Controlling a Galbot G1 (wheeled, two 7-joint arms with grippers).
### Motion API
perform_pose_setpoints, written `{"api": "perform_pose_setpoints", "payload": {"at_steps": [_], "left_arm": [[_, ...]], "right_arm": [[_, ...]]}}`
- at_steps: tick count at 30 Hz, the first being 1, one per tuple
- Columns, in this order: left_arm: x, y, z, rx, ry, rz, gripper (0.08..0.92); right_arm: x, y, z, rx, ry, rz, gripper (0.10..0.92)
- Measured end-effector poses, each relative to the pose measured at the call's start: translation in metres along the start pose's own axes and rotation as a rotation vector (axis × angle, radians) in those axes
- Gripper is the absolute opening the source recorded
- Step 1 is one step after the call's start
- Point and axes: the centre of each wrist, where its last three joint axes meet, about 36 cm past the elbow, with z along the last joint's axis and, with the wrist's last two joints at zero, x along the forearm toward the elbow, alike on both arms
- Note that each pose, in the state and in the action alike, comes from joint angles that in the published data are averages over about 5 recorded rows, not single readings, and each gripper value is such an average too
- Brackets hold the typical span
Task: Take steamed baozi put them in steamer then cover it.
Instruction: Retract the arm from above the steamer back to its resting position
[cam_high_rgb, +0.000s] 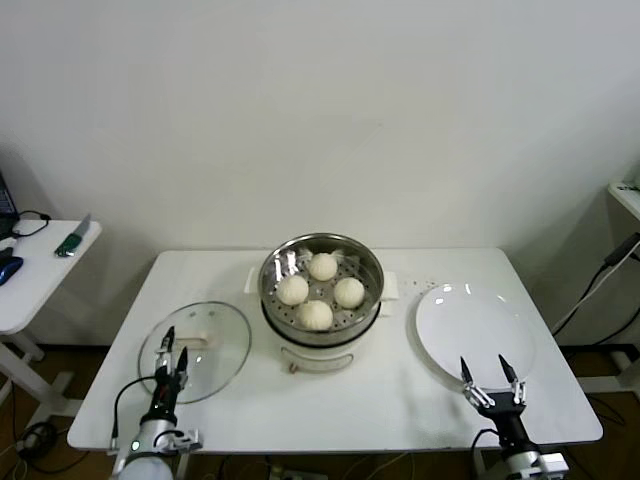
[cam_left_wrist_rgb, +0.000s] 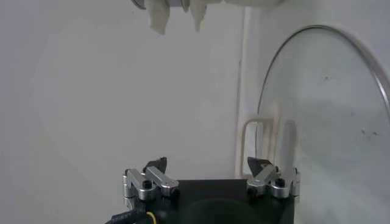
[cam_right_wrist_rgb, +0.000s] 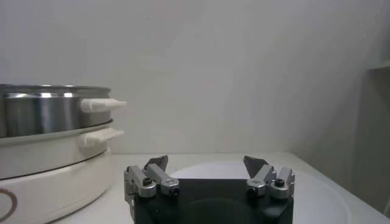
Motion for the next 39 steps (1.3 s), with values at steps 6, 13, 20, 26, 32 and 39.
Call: {"api": "perform_pose_setpoints", "payload": {"at_steps": [6,13,20,26,32,39], "left_arm": [[-0.016,0.001,-0.003,-0.012,-0.003,-0.005,0.823],[-0.029,-0.001,0.004,-0.034,0.009,-0.002,0.823],[-0.037,-0.005,0.005,-0.038,0.012,0.004,0.823],[-0.042,-0.008,0.004,-0.042,0.009,0.009,0.823],[-0.046,-0.01,0.001,-0.044,0.004,0.013,0.812],[-0.05,-0.012,0.005,-0.057,0.004,0.02,0.645]], "right_arm": [[0.001,0.001,-0.001,-0.001,-0.003,0.004,0.823],[0.001,0.0,-0.004,0.002,-0.009,0.005,0.823],[0.001,0.0,-0.005,0.006,-0.011,0.002,0.823],[0.001,0.0,-0.008,0.007,-0.013,0.001,0.823],[0.002,0.0,-0.009,0.009,-0.013,0.003,0.823],[0.002,0.001,-0.009,0.011,-0.016,0.006,0.823]]}}
